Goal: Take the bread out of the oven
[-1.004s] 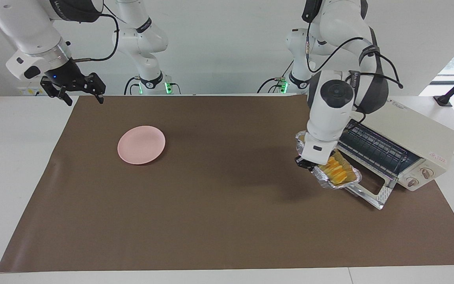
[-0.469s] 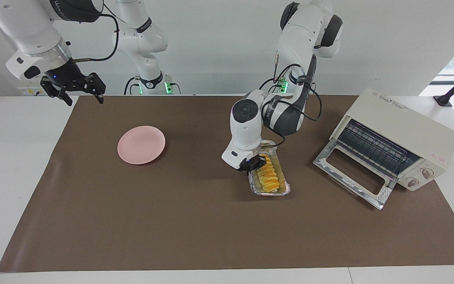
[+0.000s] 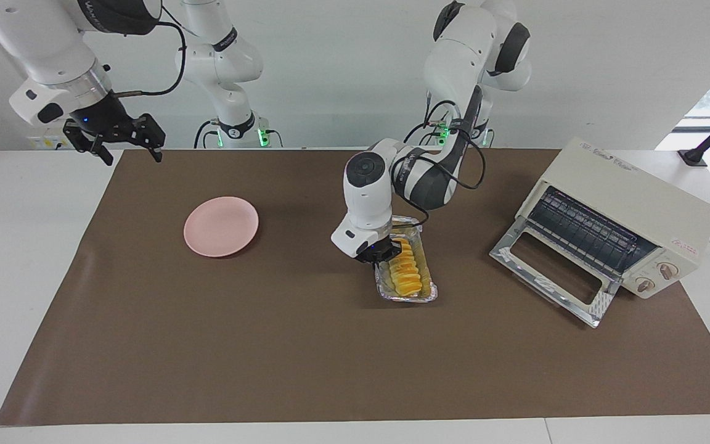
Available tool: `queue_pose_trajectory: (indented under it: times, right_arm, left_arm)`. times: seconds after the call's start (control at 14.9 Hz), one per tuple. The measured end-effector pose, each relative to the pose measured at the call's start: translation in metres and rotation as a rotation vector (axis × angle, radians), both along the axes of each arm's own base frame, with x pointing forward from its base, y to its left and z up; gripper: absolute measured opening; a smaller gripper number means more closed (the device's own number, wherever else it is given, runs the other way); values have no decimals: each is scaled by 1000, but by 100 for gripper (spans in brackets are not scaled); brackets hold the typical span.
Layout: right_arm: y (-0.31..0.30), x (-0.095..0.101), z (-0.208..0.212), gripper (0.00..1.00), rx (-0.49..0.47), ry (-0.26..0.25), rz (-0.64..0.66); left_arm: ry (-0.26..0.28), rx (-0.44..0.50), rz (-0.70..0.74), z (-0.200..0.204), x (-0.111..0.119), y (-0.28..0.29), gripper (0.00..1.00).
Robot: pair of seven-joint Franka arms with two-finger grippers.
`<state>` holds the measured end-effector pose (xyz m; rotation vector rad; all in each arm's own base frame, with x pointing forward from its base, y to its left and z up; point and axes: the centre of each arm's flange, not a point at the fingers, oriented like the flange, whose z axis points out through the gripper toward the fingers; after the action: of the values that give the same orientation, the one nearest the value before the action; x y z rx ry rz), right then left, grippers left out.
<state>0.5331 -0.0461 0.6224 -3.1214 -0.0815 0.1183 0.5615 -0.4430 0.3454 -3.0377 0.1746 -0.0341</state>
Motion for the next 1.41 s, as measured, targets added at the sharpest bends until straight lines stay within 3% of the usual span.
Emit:
queue_pose_trajectory:
  times: [0.13, 0.4, 0.67, 0.94, 1.14, 1.41]
  right_arm:
    - [0, 0, 0, 100, 0, 0, 0]
    - [0, 0, 0, 100, 0, 0, 0]
    - [-1, -1, 0, 100, 0, 4, -1]
    - [6, -10, -5, 100, 9, 81, 11]
    - [27, -9, -3, 100, 9, 64, 42]
    - [120, -2, -26, 100, -9, 2, 12]
  left_arm:
    - [0, -6, 4, 1, 0, 0, 17]
    - [-7, -11, 20, 7, 6, 6, 59]
    - [-20, -47, 124, 58, 34, 58, 98]
    - [28, -30, 249, 149, 52, 179, 100]
    - [102, -4, 224, 202, 46, 274, 100]
    - [187, 8, 201, 264, 3, 350, 100]
